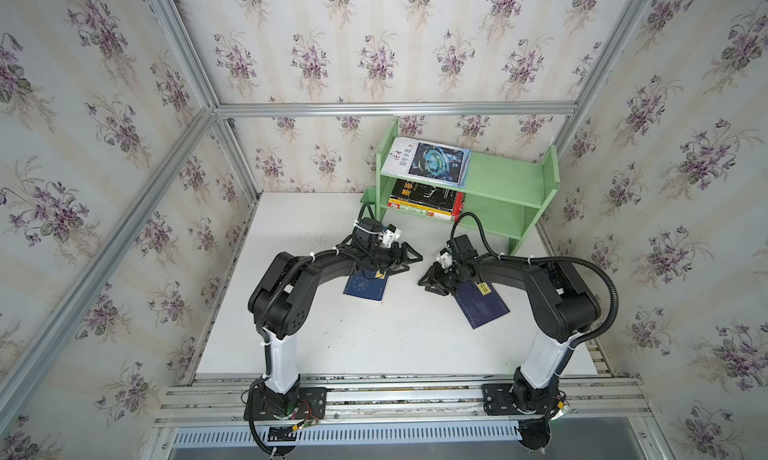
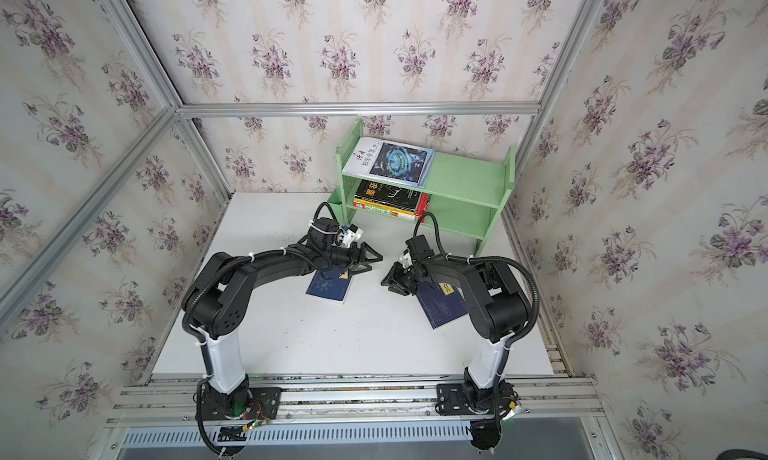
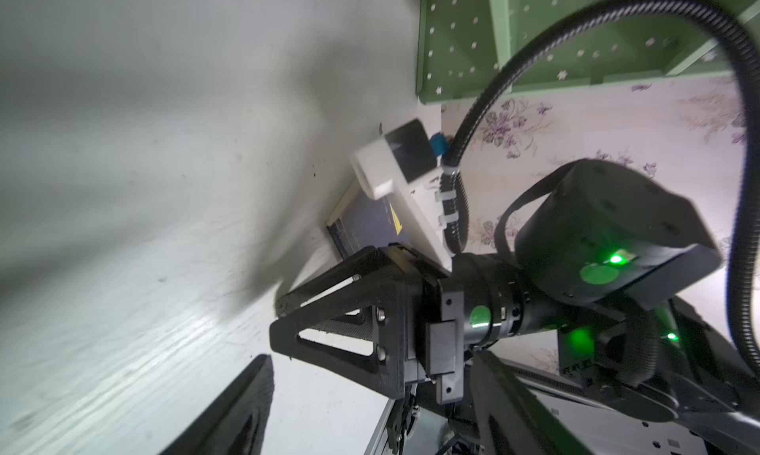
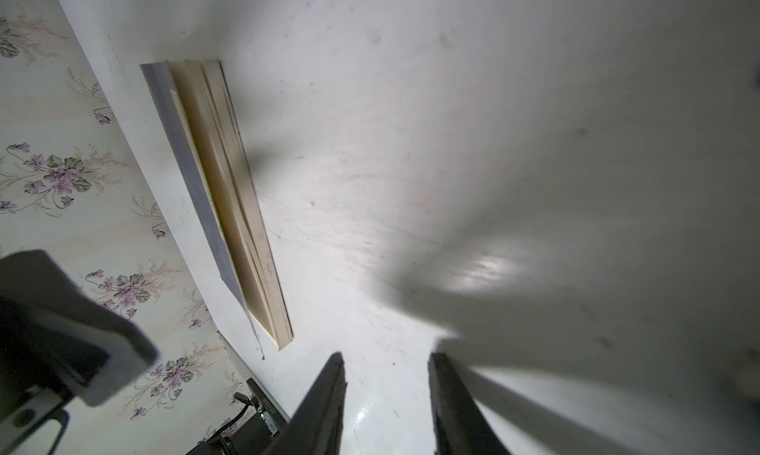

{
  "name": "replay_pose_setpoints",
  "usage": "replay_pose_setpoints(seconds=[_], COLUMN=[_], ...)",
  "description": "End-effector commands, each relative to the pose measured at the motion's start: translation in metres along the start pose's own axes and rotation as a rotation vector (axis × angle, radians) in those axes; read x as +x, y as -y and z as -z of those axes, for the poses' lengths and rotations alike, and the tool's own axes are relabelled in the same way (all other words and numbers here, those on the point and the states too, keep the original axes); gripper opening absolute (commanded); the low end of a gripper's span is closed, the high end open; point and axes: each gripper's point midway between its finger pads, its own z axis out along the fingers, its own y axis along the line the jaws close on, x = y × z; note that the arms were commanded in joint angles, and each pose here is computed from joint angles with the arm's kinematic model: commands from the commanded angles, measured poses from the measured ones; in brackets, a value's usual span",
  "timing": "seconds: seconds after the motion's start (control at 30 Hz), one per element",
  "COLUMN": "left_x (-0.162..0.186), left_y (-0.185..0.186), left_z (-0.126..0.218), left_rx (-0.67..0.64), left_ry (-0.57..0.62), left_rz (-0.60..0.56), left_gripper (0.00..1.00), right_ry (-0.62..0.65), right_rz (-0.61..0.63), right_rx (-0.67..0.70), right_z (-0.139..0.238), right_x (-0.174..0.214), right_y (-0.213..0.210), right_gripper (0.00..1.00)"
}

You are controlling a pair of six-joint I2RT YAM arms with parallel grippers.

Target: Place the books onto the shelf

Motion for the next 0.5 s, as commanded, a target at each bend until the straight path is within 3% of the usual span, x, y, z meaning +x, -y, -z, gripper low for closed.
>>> replay_pose_setpoints(seconds=[0.0,0.3,0.47], left_x=[-0.016,-0.035,-0.030], left_y=[-0.017,-0.087,-0.122], left_z=[0.024,0.101,0.134], left_rx=[-0.064,-0.269,-0.431], left_ry=[0.082,0.259,0.293], left_rz=[-0.004,0.077,0.089], left_gripper=[0.80,0.90,0.93], right_ry=[0.052,0.184,0.235], right_rz=[-0.062,0.059,0.143], right_rx=[0.220,0.137,0.127], right_z=[0.009,0.022,0.014], right_x=[0.000,-0.030,-0.040], right_y=[0.041,-0.026,-0.065], right_gripper=[0.43,0.59,0.72])
